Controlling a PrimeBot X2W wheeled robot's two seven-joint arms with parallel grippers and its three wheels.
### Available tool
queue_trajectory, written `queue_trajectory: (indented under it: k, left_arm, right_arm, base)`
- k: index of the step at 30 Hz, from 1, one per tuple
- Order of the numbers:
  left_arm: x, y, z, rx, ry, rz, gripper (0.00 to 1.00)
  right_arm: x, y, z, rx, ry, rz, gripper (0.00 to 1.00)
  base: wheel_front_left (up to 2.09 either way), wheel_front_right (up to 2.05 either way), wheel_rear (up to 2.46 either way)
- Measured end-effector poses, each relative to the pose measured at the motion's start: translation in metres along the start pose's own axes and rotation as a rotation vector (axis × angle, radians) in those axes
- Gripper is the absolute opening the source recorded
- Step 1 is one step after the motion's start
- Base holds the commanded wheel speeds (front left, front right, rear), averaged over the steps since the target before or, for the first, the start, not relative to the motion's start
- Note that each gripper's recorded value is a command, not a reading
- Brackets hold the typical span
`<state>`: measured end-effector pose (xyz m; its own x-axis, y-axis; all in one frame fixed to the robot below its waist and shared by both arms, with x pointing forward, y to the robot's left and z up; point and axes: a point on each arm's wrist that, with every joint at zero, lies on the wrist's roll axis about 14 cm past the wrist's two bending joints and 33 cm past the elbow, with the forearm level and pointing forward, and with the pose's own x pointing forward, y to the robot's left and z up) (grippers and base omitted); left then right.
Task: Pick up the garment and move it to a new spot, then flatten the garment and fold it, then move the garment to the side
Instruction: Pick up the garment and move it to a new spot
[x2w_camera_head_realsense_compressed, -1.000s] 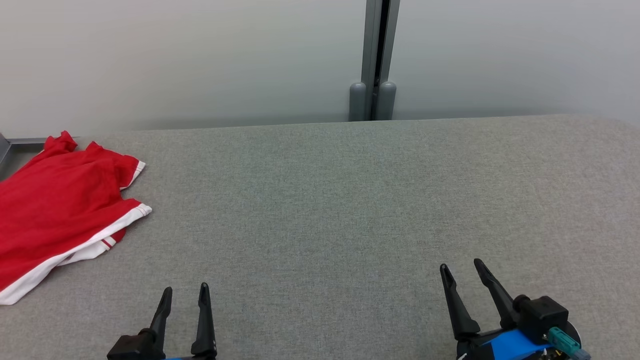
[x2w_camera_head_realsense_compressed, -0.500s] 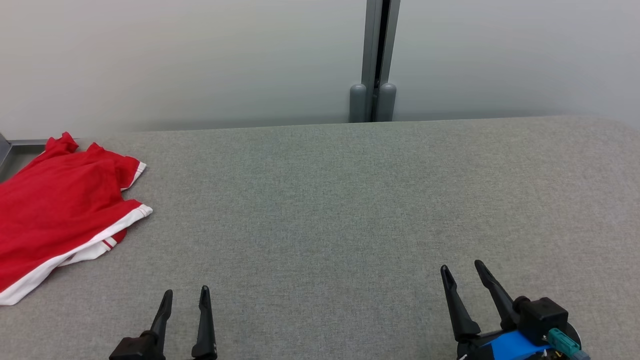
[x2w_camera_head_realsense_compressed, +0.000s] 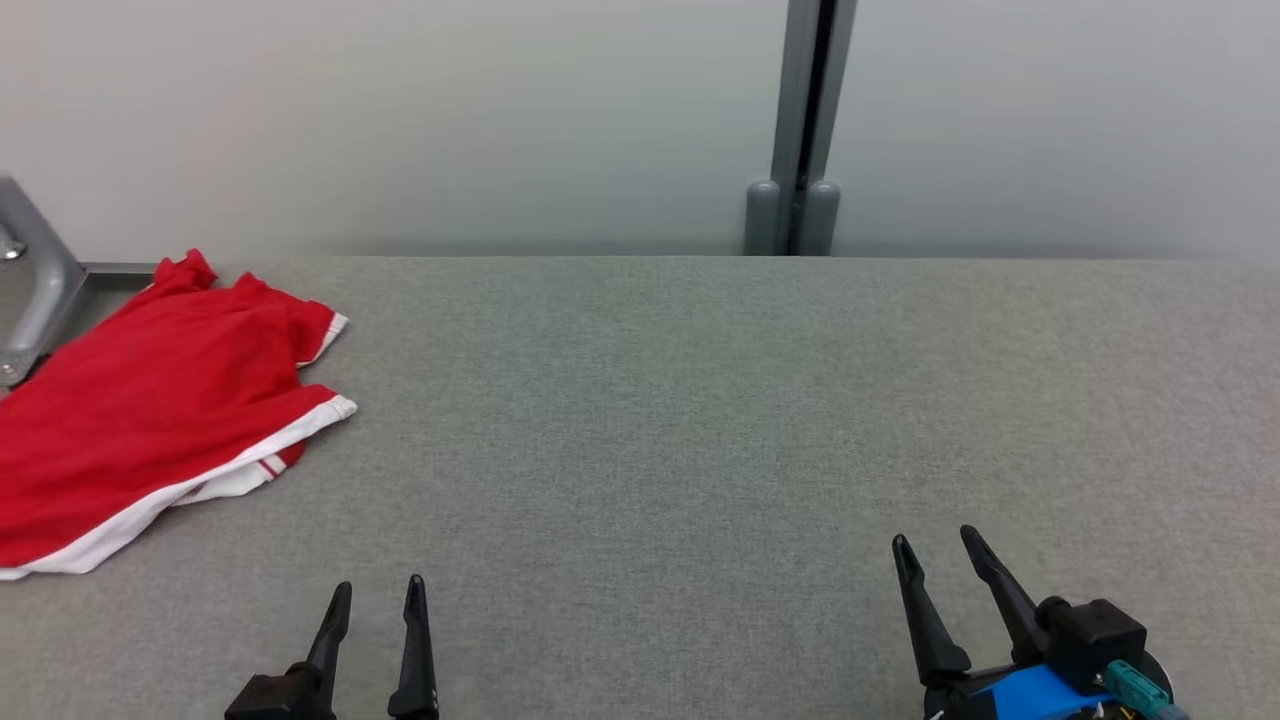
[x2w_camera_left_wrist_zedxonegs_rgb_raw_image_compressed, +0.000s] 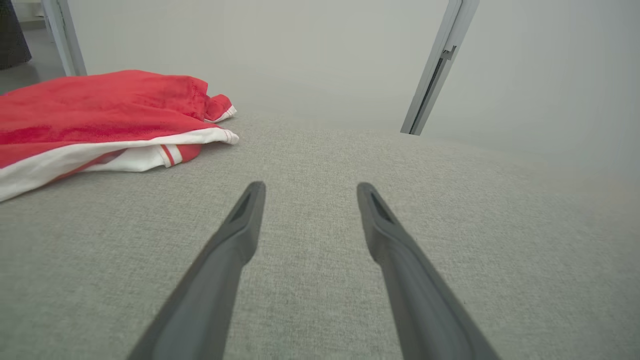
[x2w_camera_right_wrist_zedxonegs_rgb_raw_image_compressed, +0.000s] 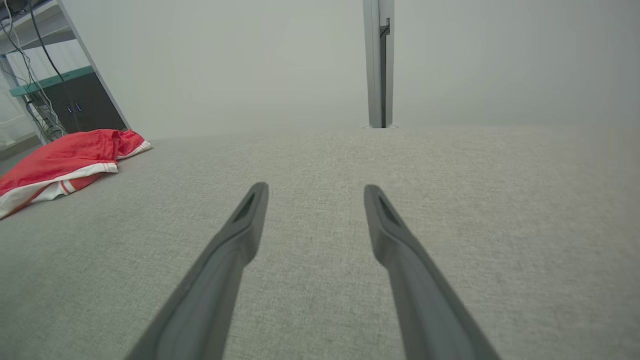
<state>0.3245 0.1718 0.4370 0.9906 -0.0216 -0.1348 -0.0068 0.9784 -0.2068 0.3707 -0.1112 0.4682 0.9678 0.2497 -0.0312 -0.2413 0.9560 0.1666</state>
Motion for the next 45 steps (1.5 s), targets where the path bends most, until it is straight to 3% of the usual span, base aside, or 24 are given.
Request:
queue_trajectory:
  k: [18, 31, 38, 42, 45]
  left_arm:
    - [-0.066, 0.079, 0.011, -0.03, -0.073, 0.3, 1.0]
    - [-0.082, 0.099, 0.009, -0.032, -0.068, 0.384, 1.0]
    - [-0.067, 0.124, 0.07, 0.029, -0.227, 0.417, 1.0]
    - [-0.045, 0.145, 0.134, 0.181, -0.341, 0.384, 1.0]
    - [-0.016, 0.153, 0.163, 0.269, -0.338, 0.346, 1.0]
  right_arm:
    - [0.036, 0.099, -0.014, -0.008, 0.047, 0.31, 1.0]
    - [0.043, 0.115, -0.027, 0.001, 0.083, 0.363, 1.0]
    - [0.051, 0.106, -0.034, -0.021, 0.092, 0.344, 1.0]
    - [0.059, 0.097, -0.041, -0.043, 0.103, 0.326, 1.0]
    - [0.066, 0.09, -0.047, -0.055, 0.111, 0.312, 1.0]
  base:
    - [0.0, 0.0, 0.0]
    - [0.0, 0.0, 0.0]
    - [0.0, 0.0, 0.0]
    - [0.0, 0.0, 0.0]
    - [0.0, 0.0, 0.0]
